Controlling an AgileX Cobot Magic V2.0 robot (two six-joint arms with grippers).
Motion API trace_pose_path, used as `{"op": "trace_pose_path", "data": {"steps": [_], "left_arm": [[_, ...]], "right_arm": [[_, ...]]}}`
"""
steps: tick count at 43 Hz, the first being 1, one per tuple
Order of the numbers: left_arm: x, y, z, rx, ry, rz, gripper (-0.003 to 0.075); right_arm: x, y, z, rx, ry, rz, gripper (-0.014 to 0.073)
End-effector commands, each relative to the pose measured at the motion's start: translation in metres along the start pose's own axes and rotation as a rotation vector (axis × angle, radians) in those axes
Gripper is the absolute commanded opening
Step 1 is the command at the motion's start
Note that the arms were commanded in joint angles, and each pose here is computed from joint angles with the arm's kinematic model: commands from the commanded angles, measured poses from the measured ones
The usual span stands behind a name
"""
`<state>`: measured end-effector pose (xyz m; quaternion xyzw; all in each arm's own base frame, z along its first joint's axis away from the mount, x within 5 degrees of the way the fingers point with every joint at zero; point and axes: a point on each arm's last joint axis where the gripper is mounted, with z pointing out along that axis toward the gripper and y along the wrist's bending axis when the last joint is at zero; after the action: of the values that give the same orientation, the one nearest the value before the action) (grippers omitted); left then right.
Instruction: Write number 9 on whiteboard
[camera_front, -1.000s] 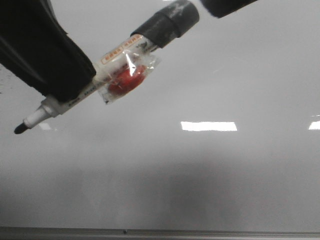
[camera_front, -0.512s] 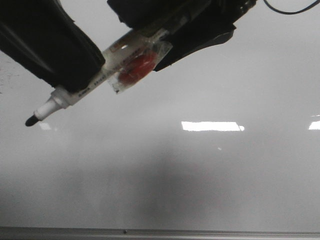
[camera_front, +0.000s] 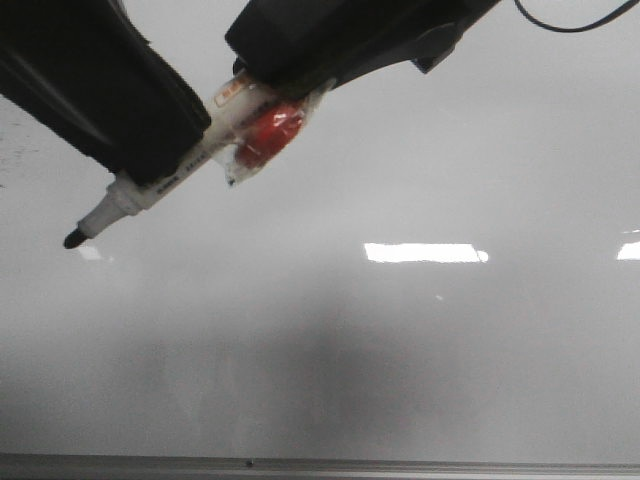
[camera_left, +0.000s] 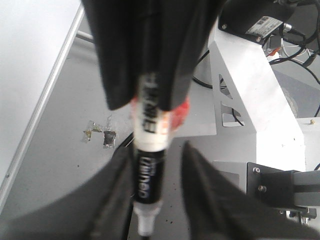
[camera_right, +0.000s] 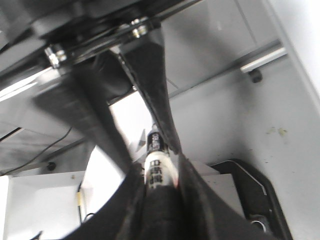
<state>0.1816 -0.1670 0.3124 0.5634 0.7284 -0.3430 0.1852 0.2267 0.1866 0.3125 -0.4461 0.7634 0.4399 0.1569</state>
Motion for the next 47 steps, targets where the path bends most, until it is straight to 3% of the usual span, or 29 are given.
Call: {"op": "trace_pose_path", "data": {"steps": [1,5,10,16,27,36,47], "left_arm": [[-0.016,-0.007,-0.011,-0.032,-0.112,0.011,0.0536],[-0.017,-0.003,-0.012,-0.087,-0.122,0.018,0.0642],[-0.015,0.001,-0.022,-0.208,-0.157,0.033,0.0583],[0.005,-0.007,-0.038,-0.314,-0.227,-0.011,0.0393],[0.049,-0.026,-0.037,-0.409,-0.314,-0.107,-0.0008],[0.053,-0.032,-0.038,-0.41,-0.342,-0.111,-0.0019],[0.052,-0.032,-0.038,-0.412,-0.345,-0.112,-0.0019]], "right_arm": [[-0.005,0.02,-0.012,-0.091,-0.004,-0.045,-0.007],[-0.002,0.015,-0.015,-0.061,0.016,-0.045,-0.0069],[0.006,-0.004,-0.022,0.049,0.004,0.014,-0.0069],[0.011,-0.03,-0.027,0.207,-0.101,0.075,-0.0069],[-0.011,-0.049,-0.04,0.417,-0.379,0.083,-0.0069],[-0.013,-0.072,-0.068,0.626,-0.509,0.133,-0.0069],[-0.003,-0.088,-0.096,0.678,-0.573,0.184,-0.0069]]}}
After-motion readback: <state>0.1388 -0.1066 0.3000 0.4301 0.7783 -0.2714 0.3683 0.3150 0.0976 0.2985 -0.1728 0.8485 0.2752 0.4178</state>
